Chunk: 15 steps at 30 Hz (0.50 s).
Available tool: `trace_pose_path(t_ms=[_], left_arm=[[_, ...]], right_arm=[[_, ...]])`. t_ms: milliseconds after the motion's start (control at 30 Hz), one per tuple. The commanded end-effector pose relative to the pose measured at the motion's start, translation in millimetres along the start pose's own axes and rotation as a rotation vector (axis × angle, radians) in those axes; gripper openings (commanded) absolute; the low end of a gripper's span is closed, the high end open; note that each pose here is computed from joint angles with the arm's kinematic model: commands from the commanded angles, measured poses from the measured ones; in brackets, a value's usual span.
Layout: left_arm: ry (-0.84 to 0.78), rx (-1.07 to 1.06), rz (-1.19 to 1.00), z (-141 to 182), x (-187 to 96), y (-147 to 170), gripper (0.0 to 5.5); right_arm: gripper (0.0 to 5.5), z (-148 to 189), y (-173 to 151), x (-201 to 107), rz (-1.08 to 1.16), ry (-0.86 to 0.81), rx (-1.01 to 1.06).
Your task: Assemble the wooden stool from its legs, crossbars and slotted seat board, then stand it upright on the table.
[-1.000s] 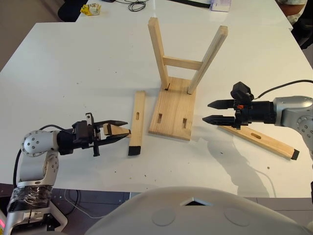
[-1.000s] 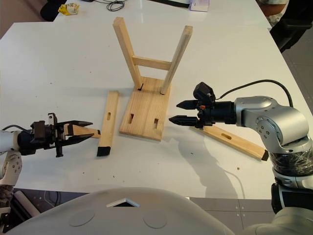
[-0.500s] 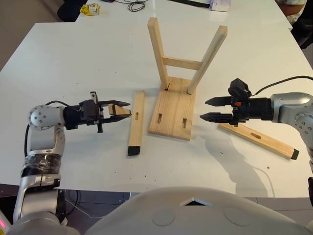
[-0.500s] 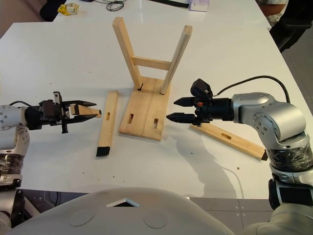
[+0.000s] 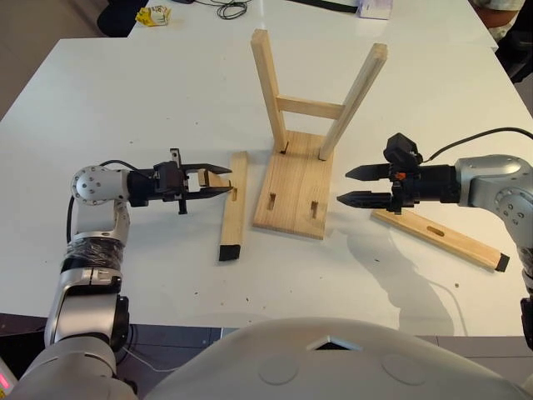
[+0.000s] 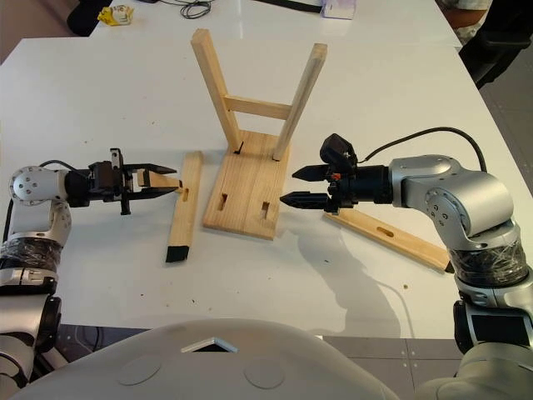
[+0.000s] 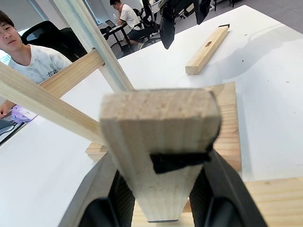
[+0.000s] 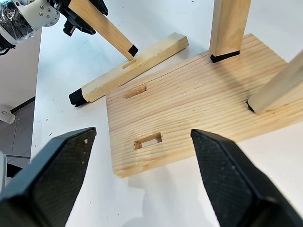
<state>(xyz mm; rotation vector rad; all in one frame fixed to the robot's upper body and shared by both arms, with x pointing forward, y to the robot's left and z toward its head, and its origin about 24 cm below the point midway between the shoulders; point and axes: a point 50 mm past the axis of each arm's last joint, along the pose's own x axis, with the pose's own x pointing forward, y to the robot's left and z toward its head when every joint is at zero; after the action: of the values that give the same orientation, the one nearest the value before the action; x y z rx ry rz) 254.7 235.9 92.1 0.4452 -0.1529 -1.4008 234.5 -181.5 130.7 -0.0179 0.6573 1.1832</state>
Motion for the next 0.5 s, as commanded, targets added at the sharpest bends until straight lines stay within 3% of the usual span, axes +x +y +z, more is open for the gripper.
trace_pose_path(t_ms=[33,500], left_arm=[[-0.038,-0.004,0.002,8,6,4,1.31],[-0.015,-0.074,-0.003,-4,2,-21,1.31]], right_arm=[[3.7,0,1,1,-0.013,0.001,-0.011],[3.7,-1,2,1,-0.004,0.011,-0.008]])
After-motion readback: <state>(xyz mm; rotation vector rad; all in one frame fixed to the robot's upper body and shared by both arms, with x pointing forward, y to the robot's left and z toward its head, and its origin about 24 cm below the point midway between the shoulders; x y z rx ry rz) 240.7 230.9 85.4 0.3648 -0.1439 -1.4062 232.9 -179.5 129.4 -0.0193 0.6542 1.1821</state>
